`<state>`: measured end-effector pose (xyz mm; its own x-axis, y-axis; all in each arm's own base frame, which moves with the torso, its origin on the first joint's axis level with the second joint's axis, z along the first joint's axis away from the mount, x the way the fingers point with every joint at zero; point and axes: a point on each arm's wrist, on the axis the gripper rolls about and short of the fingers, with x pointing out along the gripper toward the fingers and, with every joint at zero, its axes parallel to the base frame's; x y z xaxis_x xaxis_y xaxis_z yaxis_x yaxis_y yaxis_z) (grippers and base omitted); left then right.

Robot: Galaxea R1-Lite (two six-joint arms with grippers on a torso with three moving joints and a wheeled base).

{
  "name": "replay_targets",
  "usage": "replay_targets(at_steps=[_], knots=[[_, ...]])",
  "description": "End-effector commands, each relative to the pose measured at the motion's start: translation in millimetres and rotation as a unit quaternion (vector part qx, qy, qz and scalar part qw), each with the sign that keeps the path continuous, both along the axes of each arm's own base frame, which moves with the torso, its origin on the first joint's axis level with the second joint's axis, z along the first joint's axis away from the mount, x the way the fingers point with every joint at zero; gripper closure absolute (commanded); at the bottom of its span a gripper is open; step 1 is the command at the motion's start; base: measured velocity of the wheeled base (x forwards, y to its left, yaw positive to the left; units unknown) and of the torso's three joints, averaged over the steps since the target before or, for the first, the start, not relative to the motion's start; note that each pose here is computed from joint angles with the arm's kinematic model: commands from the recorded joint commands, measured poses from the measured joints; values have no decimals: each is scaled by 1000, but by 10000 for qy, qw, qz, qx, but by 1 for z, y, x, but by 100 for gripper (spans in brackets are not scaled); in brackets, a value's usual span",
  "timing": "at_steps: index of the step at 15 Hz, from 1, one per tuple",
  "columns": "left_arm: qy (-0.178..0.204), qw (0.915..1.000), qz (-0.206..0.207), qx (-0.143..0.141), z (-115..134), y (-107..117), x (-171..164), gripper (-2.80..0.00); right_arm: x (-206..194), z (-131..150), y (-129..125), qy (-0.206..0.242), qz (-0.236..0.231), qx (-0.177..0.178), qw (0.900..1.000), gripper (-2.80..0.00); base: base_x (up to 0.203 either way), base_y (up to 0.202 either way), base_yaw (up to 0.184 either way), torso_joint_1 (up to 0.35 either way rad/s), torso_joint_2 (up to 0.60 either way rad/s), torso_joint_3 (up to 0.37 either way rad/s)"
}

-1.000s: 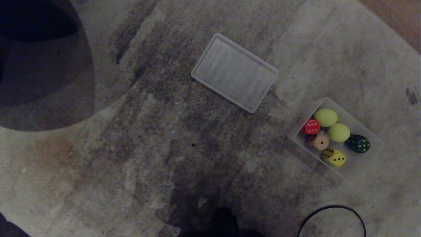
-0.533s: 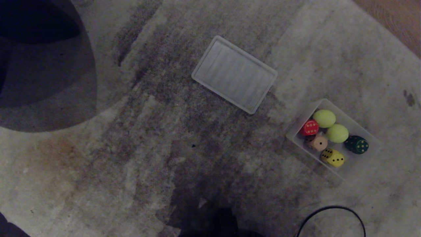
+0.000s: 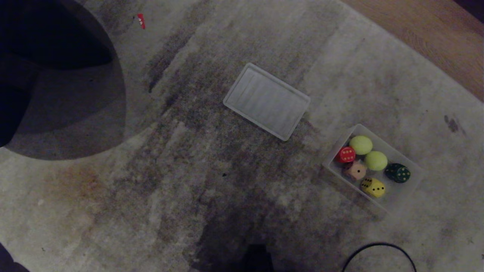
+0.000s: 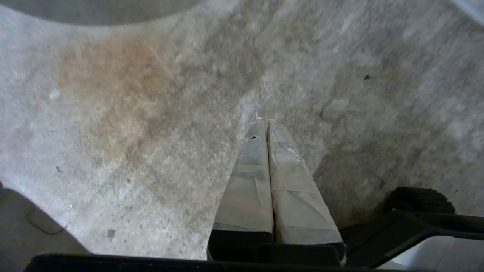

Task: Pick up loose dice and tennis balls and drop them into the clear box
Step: Close the lid

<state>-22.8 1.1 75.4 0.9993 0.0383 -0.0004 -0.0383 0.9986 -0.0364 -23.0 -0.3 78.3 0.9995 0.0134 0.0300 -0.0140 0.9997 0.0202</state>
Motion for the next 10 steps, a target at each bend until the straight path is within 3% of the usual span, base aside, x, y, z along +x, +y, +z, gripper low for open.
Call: replay_targets(at_steps=[1,10], knots=[[13,10000,0,-2,0,0,0,0,1,-2,0,50,10,-2,10000,0,0,0,0,0,0,199],[13,10000,0,-2,0,0,0,0,1,-3,0,73,-14,-25,10000,0,0,0,0,3,1,200]])
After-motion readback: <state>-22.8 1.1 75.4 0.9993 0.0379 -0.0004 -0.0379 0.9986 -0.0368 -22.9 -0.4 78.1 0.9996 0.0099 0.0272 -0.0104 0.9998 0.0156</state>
